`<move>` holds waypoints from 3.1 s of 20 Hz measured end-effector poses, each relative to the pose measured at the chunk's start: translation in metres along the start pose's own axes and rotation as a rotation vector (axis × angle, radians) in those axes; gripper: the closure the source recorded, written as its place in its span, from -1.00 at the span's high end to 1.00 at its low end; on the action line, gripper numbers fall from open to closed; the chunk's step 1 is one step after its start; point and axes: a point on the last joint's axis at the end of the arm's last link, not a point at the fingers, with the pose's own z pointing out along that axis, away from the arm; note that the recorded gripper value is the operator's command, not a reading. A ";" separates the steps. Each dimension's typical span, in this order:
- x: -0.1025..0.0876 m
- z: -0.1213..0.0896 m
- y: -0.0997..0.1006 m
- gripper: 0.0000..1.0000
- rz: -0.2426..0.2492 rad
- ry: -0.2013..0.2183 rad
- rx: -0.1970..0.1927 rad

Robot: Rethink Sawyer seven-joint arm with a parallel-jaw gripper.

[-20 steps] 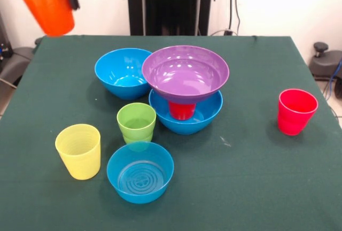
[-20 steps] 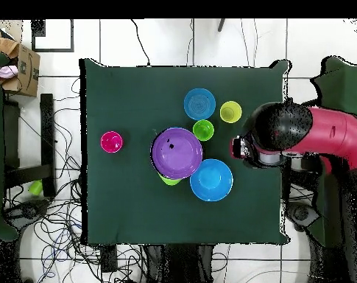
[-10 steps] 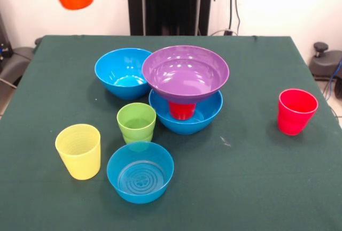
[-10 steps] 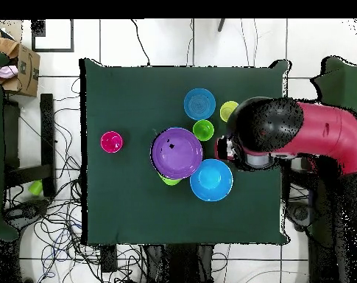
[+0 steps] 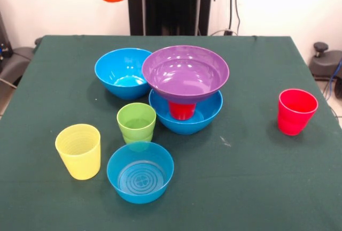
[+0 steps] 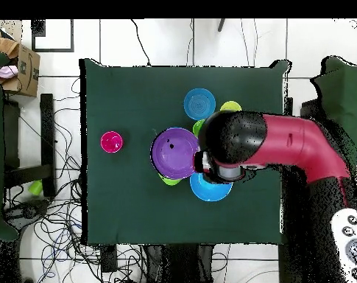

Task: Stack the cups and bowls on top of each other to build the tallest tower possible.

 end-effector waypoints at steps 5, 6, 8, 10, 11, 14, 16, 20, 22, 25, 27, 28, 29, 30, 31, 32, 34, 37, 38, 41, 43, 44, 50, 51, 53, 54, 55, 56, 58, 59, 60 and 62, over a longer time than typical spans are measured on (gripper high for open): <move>0.002 0.013 0.018 -1.00 0.033 -0.027 0.005; 0.002 0.015 0.020 -1.00 0.041 -0.036 0.006; 0.001 0.019 0.024 -1.00 0.062 -0.057 0.004; 0.001 0.021 0.025 -1.00 0.073 -0.066 0.002; 0.001 0.022 0.025 -1.00 0.078 -0.069 0.001; 0.001 0.023 0.025 -1.00 0.086 -0.074 0.001; 0.002 0.025 0.027 -1.00 0.091 -0.075 0.003; 0.004 0.029 0.035 -1.00 0.097 -0.078 0.010; 0.006 0.034 0.044 -1.00 0.106 -0.088 0.020; 0.007 0.039 0.054 -1.00 0.120 -0.104 0.032; 0.007 0.042 0.064 -1.00 0.136 -0.120 0.041; 0.008 0.044 0.069 -1.00 0.145 -0.128 0.046; 0.009 0.046 0.074 -1.00 0.153 -0.134 0.050; 0.009 0.048 0.077 -1.00 0.159 -0.139 0.052; 0.010 0.050 0.081 -1.00 0.166 -0.143 0.054; 0.011 0.052 0.086 -1.00 0.175 -0.151 0.057; 0.012 0.056 0.092 -1.00 0.188 -0.162 0.059; 0.012 0.061 0.097 -1.00 0.200 -0.171 0.060; 0.012 0.065 0.099 -1.00 0.203 -0.174 0.060; 0.012 0.076 0.101 -1.00 0.212 -0.180 0.063; 0.011 0.083 0.100 -1.00 0.216 -0.179 0.065; 0.011 0.087 0.099 -1.00 0.217 -0.178 0.066; 0.009 0.106 0.093 -1.00 0.228 -0.175 0.065; 0.008 0.111 0.091 -1.00 0.231 -0.174 0.066; 0.009 0.119 0.090 -1.00 0.235 -0.171 0.070; 0.009 0.120 0.090 -1.00 0.235 -0.169 0.072; 0.010 0.121 0.090 -1.00 0.235 -0.166 0.074; 0.011 0.122 0.092 -1.00 0.234 -0.165 0.077; 0.011 0.121 0.095 -1.00 0.232 -0.166 0.079; 0.011 0.121 0.097 -1.00 0.231 -0.166 0.079; 0.011 0.120 0.099 -1.00 0.229 -0.167 0.079; 0.011 0.118 0.103 -1.00 0.227 -0.170 0.078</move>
